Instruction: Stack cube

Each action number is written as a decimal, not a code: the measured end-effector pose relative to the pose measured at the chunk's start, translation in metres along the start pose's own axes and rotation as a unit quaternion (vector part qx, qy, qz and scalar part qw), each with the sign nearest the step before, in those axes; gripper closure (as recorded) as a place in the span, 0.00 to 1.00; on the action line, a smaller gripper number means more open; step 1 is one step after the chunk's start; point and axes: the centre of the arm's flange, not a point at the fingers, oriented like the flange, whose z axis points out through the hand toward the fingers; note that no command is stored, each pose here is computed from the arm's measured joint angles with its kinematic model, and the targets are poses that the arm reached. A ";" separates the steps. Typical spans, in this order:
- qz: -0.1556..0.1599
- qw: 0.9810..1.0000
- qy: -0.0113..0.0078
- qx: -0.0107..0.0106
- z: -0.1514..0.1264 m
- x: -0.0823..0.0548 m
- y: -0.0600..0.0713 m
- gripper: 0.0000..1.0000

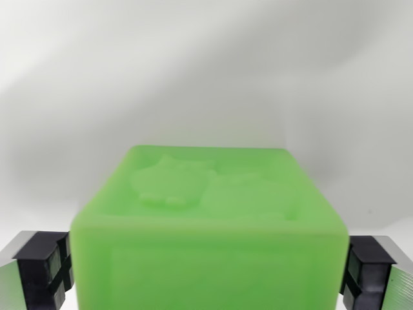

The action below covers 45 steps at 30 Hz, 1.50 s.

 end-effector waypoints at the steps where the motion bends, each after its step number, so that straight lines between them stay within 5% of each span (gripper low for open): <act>1: 0.000 1.000 0.000 0.000 0.000 0.000 0.000 1.00; 38: 0.000 1.000 0.000 0.001 -0.001 0.000 0.000 1.00; 45: 0.000 1.000 0.000 0.003 -0.008 0.000 -0.001 1.00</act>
